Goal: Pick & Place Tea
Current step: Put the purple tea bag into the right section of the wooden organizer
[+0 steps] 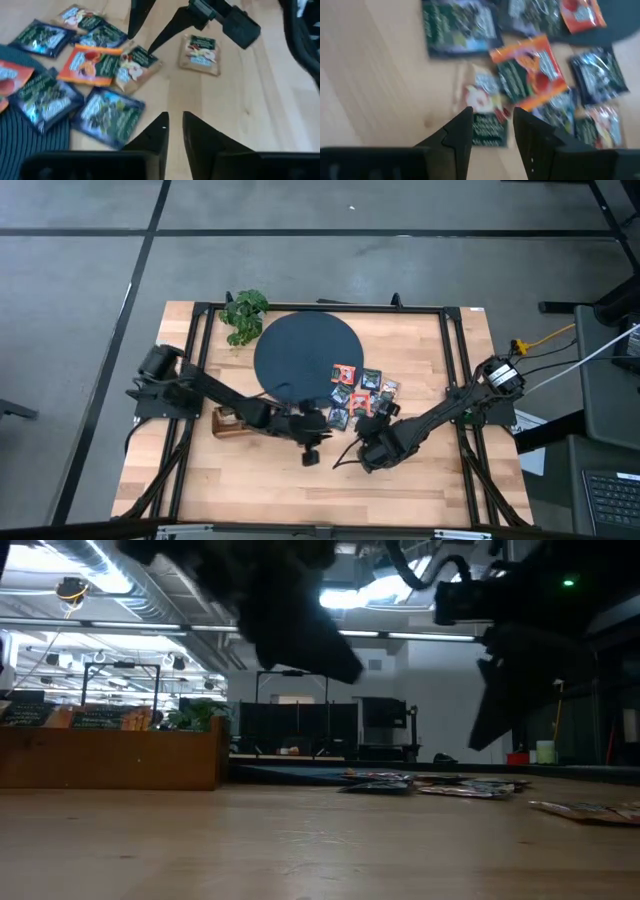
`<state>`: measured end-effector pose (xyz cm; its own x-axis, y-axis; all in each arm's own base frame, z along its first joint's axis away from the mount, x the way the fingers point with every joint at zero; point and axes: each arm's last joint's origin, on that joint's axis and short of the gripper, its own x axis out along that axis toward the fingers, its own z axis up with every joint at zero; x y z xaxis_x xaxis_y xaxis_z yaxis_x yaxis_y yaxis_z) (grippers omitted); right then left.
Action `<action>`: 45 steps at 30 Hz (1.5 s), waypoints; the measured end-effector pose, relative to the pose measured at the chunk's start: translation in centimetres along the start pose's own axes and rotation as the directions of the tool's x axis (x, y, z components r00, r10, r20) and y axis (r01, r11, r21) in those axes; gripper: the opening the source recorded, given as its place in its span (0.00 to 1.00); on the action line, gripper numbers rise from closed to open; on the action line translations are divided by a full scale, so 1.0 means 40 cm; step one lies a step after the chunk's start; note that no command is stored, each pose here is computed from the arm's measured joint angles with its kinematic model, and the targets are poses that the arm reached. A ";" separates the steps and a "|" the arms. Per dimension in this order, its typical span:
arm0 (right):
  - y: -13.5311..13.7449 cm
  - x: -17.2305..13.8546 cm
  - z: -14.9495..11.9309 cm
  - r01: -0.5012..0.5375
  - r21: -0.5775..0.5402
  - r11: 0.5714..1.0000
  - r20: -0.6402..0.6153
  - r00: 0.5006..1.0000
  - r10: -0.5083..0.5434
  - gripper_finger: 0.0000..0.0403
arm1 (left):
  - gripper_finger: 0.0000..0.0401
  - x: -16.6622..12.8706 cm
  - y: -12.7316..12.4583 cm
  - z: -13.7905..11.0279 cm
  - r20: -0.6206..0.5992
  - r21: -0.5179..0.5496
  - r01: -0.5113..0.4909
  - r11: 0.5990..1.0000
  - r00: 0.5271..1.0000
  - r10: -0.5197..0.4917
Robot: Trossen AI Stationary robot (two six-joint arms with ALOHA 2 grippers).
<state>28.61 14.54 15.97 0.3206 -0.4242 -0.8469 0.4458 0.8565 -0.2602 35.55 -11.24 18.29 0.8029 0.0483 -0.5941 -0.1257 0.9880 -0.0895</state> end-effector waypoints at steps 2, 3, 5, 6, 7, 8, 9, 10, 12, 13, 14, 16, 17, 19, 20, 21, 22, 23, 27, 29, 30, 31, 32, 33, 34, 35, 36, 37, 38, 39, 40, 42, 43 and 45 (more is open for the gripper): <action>-0.002 -0.009 -0.018 0.033 0.012 0.999 -0.024 0.999 -0.032 0.35 | 0.08 0.021 -0.001 0.016 -0.022 0.012 -0.021 1.000 1.000 0.021; -0.004 -0.012 -0.026 0.049 0.026 0.998 -0.034 0.998 -0.048 0.35 | 0.06 0.032 -0.002 0.026 -0.027 0.011 -0.030 1.000 0.999 0.030; -0.005 -0.020 -0.040 0.074 0.052 0.996 -0.044 0.996 -0.072 0.35 | 0.02 0.053 0.003 0.036 -0.063 0.019 -0.062 0.998 0.996 0.063; -0.005 -0.025 -0.047 0.089 0.064 0.994 -0.043 0.995 -0.087 0.35 | 0.01 0.064 0.005 0.039 -0.077 0.022 -0.076 0.997 0.994 0.078; -0.005 -0.028 -0.053 0.101 0.077 0.992 -0.041 0.994 -0.098 0.35 | 0.01 0.078 0.008 0.041 -0.093 0.025 -0.089 0.996 0.991 0.091; -0.005 -0.032 -0.059 0.110 0.088 0.990 -0.040 0.993 -0.107 0.35 | 0.01 0.089 0.011 0.038 -0.115 0.032 -0.108 0.994 0.987 0.111; -0.006 -0.035 -0.063 0.120 0.100 0.988 -0.042 0.992 -0.117 0.35 | 0.01 0.098 0.013 0.036 -0.134 0.039 -0.121 0.992 0.983 0.125; -0.006 -0.038 -0.068 0.128 0.114 0.985 -0.045 0.991 -0.123 0.35 | 0.01 0.109 0.014 0.034 -0.149 0.044 -0.130 0.991 0.979 0.135; -0.006 -0.043 -0.076 0.140 0.140 0.980 -0.048 0.990 -0.134 0.35 | 0.01 0.130 0.017 0.032 -0.168 0.048 -0.144 0.988 0.974 0.150; -0.007 -0.044 -0.078 0.144 0.149 0.978 -0.050 0.989 -0.138 0.35 | 0.01 0.138 0.018 0.029 -0.180 0.052 -0.150 0.987 0.971 0.157; -0.006 -0.046 -0.080 0.144 0.157 0.977 -0.049 0.989 -0.138 0.35 | 0.01 0.146 0.020 0.025 -0.187 0.054 -0.154 0.987 0.969 0.161; -0.005 -0.046 -0.081 0.144 0.163 0.976 -0.049 0.989 -0.137 0.35 | 0.01 0.161 0.026 0.021 -0.186 0.061 -0.175 0.983 0.965 0.184; -0.005 -0.046 -0.081 0.143 0.164 0.976 -0.048 0.989 -0.137 0.35 | 0.01 0.166 0.029 0.017 -0.184 0.075 -0.197 0.977 0.961 0.208; -0.005 -0.046 -0.080 0.144 0.170 0.975 -0.045 0.989 -0.139 0.35 | 0.01 0.173 0.038 0.012 -0.173 0.100 -0.251 0.963 0.949 0.265; -0.006 -0.046 -0.080 0.147 0.171 0.974 -0.039 0.989 -0.142 0.35 | 0.01 0.176 0.041 0.009 -0.171 0.111 -0.271 0.956 0.942 0.287; -0.006 -0.046 -0.079 0.149 0.172 0.974 -0.032 0.989 -0.145 0.35 | 0.01 0.178 0.043 0.007 -0.167 0.118 -0.287 0.951 0.938 0.304; -0.006 -0.046 -0.079 0.149 0.172 0.974 -0.027 0.989 -0.147 0.35 | 0.01 0.180 0.048 0.005 -0.169 0.129 -0.300 0.945 0.932 0.319; -0.006 -0.046 -0.078 0.149 0.172 0.974 -0.025 0.989 -0.147 0.35 | 0.01 0.180 0.050 0.004 -0.172 0.134 -0.307 0.942 0.929 0.327; -0.005 -0.046 -0.078 0.147 0.175 0.973 -0.024 0.989 -0.145 0.35 | 0.01 0.193 0.066 -0.013 -0.224 0.146 -0.299 0.943 0.918 0.326; -0.004 -0.046 -0.078 0.145 0.177 0.973 -0.022 0.989 -0.143 0.35 | 0.01 0.208 0.069 -0.018 -0.240 0.124 -0.256 0.959 0.930 0.279; -0.004 -0.046 -0.078 0.143 0.178 0.974 -0.021 0.990 -0.141 0.35 | 0.01 0.213 0.072 -0.022 -0.254 0.119 -0.241 0.963 0.930 0.265; -0.004 -0.046 -0.077 0.142 0.179 0.974 -0.021 0.990 -0.140 0.35 | 0.01 0.216 0.074 -0.028 -0.265 0.123 -0.239 0.963 0.927 0.264; -0.003 -0.046 -0.077 0.140 0.180 0.974 -0.020 0.990 -0.139 0.35 | 0.01 0.220 0.073 -0.031 -0.274 0.118 -0.222 0.968 0.929 0.247; -0.003 -0.046 -0.077 0.140 0.181 0.974 -0.020 0.990 -0.138 0.35 | 0.01 0.224 0.072 -0.034 -0.278 0.117 -0.215 0.970 0.930 0.240; -0.003 -0.046 -0.077 0.138 0.182 0.974 -0.019 0.990 -0.137 0.35 | 0.01 0.226 0.072 -0.037 -0.287 0.117 -0.209 0.971 0.929 0.235; -0.002 -0.045 -0.077 0.135 0.184 0.974 -0.018 0.991 -0.134 0.35 | 0.01 0.229 0.073 -0.043 -0.300 0.118 -0.205 0.972 0.925 0.231; -0.002 -0.045 -0.076 0.134 0.185 0.974 -0.017 0.991 -0.133 0.35 | 0.01 0.229 0.070 -0.045 -0.307 0.119 -0.198 0.973 0.924 0.226; -0.001 -0.045 -0.076 0.132 0.187 0.974 -0.016 0.991 -0.131 0.35 | 0.01 0.228 0.066 -0.048 -0.312 0.123 -0.192 0.974 0.924 0.221; 0.000 -0.045 -0.076 0.129 0.189 0.974 -0.015 0.992 -0.129 0.35 | 0.01 0.227 0.060 -0.050 -0.318 0.124 -0.177 0.976 0.925 0.208; 0.000 -0.045 -0.075 0.127 0.191 0.973 -0.013 0.992 -0.126 0.35 | 0.01 0.224 0.053 -0.052 -0.325 0.123 -0.157 0.980 0.926 0.189; 0.000 -0.045 -0.075 0.126 0.191 0.973 -0.013 0.992 -0.125 0.35 | 0.01 0.221 0.044 -0.053 -0.334 0.121 -0.131 0.984 0.928 0.164; 0.003 -0.045 -0.074 0.117 0.197 0.973 -0.009 0.993 -0.118 0.35 | 0.01 0.216 0.024 -0.060 -0.358 0.126 -0.060 0.990 0.928 0.102; 0.005 -0.045 -0.073 0.109 0.202 0.973 -0.006 0.994 -0.110 0.35 | 0.01 0.214 0.015 -0.062 -0.369 0.129 -0.024 0.991 0.927 0.070; 0.011 -0.044 -0.071 0.084 0.198 0.977 -0.003 0.996 -0.085 0.35 | 0.01 0.205 -0.005 -0.066 -0.392 0.139 0.051 0.989 0.920 0.007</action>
<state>25.87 16.48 16.04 0.2786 -0.4947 -0.8232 0.6279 0.7424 -0.2336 40.62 -11.42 11.33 0.5096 -0.0056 -0.8604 -0.0020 1.0000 -0.0077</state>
